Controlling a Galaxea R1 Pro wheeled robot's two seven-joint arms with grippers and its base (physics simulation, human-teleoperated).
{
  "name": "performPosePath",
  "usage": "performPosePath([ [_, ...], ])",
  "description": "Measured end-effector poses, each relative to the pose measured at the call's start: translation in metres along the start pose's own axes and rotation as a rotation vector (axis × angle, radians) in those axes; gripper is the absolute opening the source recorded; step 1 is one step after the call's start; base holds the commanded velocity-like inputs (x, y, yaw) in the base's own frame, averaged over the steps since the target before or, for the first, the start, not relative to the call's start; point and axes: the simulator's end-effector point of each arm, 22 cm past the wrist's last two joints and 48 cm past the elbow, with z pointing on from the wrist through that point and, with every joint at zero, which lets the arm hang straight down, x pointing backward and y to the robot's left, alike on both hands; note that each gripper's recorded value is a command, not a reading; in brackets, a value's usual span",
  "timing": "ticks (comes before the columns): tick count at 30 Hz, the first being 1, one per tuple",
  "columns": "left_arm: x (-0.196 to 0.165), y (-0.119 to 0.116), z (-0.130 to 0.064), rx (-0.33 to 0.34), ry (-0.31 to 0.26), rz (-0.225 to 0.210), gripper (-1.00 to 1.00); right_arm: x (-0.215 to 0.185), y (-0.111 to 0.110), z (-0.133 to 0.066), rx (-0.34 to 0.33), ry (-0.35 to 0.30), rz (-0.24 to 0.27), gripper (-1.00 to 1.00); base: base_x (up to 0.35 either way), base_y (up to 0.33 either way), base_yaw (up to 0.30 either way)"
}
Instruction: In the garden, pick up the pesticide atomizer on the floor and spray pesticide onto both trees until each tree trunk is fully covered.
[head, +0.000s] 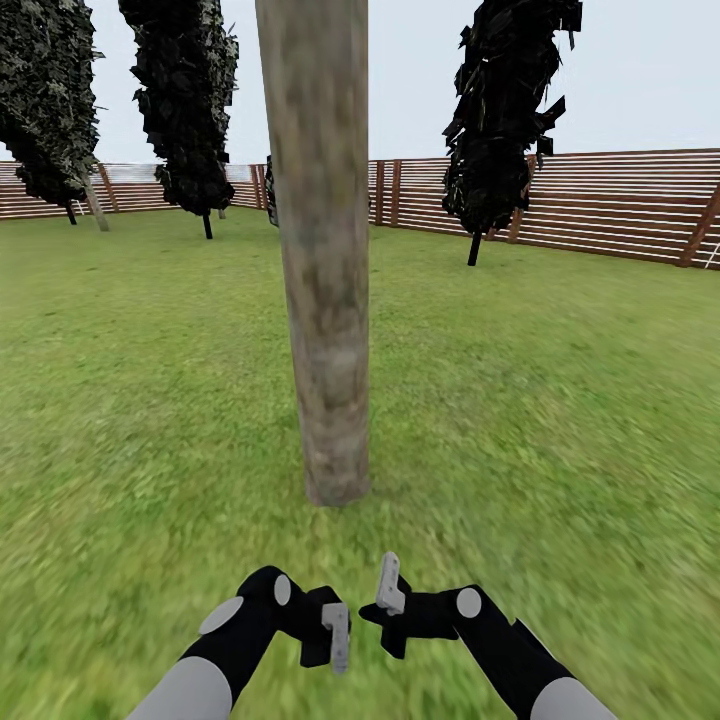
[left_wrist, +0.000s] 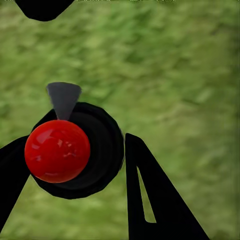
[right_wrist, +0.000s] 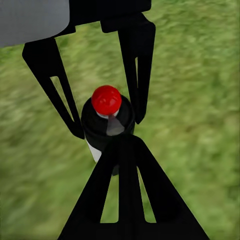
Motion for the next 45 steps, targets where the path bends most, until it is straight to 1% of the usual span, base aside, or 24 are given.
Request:
performPosePath([
  [13, -0.003, 0.001, 0.001, -0.009, -0.005, -0.003, -1.00, -0.001, -0.001, 0.000, 0.002, -0.002, -0.002, -1.00, 0.000, 0.000, 0.000],
  [14, -0.011, 0.002, 0.001, -0.013, -0.037, -0.022, -1.00, -0.001, -0.001, 0.000, 0.002, -0.002, -0.002, -1.00, 0.000, 0.000, 0.000],
  [17, -0.015, 0.002, 0.001, -0.014, -0.058, -0.034, -1.00, -0.002, -0.001, 0.000, 0.002, -0.003, -0.002, -1.00, 0.000, 0.000, 0.000],
  [19, -0.016, 0.002, 0.001, -0.013, -0.062, -0.035, -1.00, -0.002, -0.001, 0.000, 0.002, -0.004, -0.002, -1.00, 0.000, 0.000, 0.000],
  [38, -0.018, 0.002, 0.001, -0.014, -0.068, -0.040, -1.00, -0.002, -0.001, 0.000, 0.002, -0.004, -0.002, -1.00, 0.000, 0.000, 0.000],
  [40, -0.019, 0.002, 0.001, -0.015, -0.077, -0.045, -1.00, -0.002, -0.001, 0.000, 0.002, -0.004, -0.002, -1.00, 0.000, 0.000, 0.000],
  [44, -0.028, 0.003, 0.001, -0.016, -0.117, -0.071, -1.00, -0.002, -0.001, 0.000, 0.002, -0.004, -0.002, -1.00, 0.000, 0.000, 0.000],
  [45, -0.028, 0.003, 0.001, -0.016, -0.115, -0.069, -1.00, -0.002, -0.001, 0.000, 0.001, -0.004, -0.002, -1.00, 0.000, 0.000, 0.000],
])
